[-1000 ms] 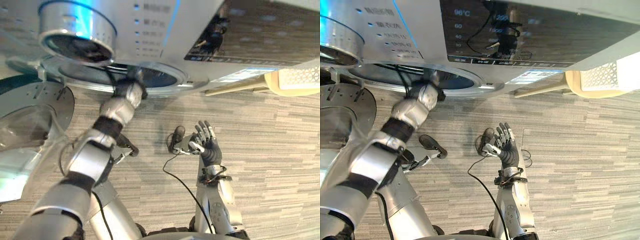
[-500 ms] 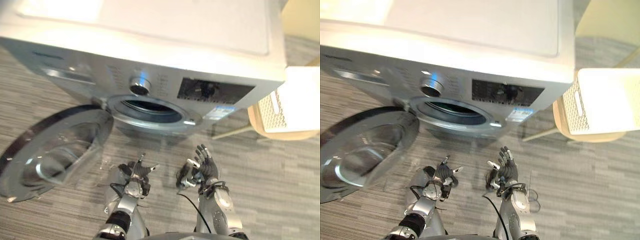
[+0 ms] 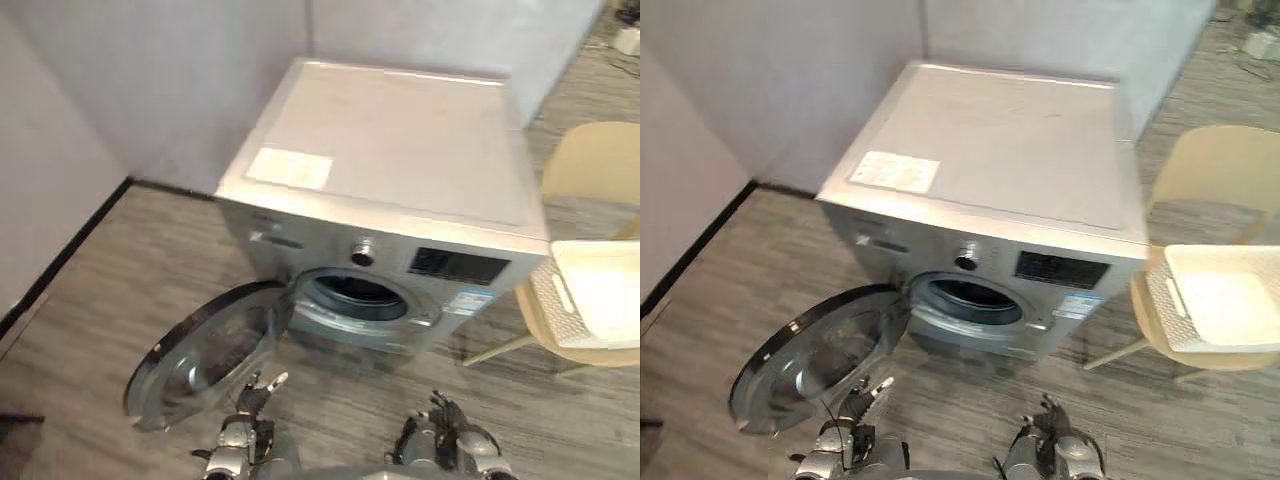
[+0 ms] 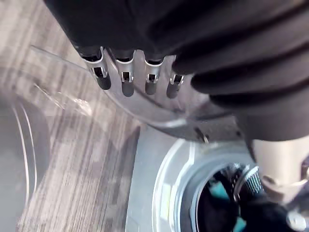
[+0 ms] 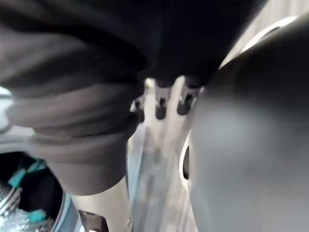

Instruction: Pick up the laundry basket with both hands and put the clothes into the washing machine.

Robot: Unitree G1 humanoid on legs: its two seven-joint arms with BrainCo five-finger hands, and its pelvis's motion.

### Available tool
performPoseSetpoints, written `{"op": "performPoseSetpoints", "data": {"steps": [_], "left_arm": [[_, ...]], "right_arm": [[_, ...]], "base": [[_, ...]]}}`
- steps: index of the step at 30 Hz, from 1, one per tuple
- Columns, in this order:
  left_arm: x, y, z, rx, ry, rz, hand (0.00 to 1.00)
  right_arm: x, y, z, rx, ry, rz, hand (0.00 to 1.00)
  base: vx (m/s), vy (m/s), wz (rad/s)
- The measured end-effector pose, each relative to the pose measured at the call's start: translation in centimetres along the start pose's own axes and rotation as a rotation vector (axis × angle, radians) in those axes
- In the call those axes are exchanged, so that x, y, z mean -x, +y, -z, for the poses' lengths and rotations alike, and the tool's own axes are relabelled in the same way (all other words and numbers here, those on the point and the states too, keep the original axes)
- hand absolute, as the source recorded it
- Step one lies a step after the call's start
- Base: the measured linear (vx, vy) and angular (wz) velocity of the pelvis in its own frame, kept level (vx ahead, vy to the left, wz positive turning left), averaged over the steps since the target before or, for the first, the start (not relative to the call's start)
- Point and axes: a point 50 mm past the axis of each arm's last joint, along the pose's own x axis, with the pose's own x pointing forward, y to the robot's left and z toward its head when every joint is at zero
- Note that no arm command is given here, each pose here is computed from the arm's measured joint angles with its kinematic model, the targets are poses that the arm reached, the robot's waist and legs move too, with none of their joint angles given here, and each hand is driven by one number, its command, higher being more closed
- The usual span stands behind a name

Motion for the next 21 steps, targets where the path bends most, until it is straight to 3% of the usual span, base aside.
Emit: {"op": "performPoseSetpoints", "data": {"steps": [7,11,17,21], "left_arm": [[1.0,0.4,3.1,0.034,0.111,0.007,0.0],[1.5,1.7,4.3,0.081,0.142,-0.032,0.0],[2.4,1.2,4.5,0.235,0.109,-0.068,0.0],[2.8,1.3,3.9,0.372,0.07,-0.12,0.0]], "right_arm": [[0.2,-1.9,1.0,-0.062,0.048,0.064,0.0],[0.7,-0.3,3.2,-0.054,0.119,0.005,0.0],[0.9,-1.0,4.2,0.098,0.166,-0.021,0.0],[0.3,-0.6,2.4,0.163,0.124,-0.041,0.0]], "base": [[-0.21,0.249,-0.05],[-0.14,0.007,-0.37],[-0.1,-0.067,-0.06],[-0.07,-0.065,0.15]]}}
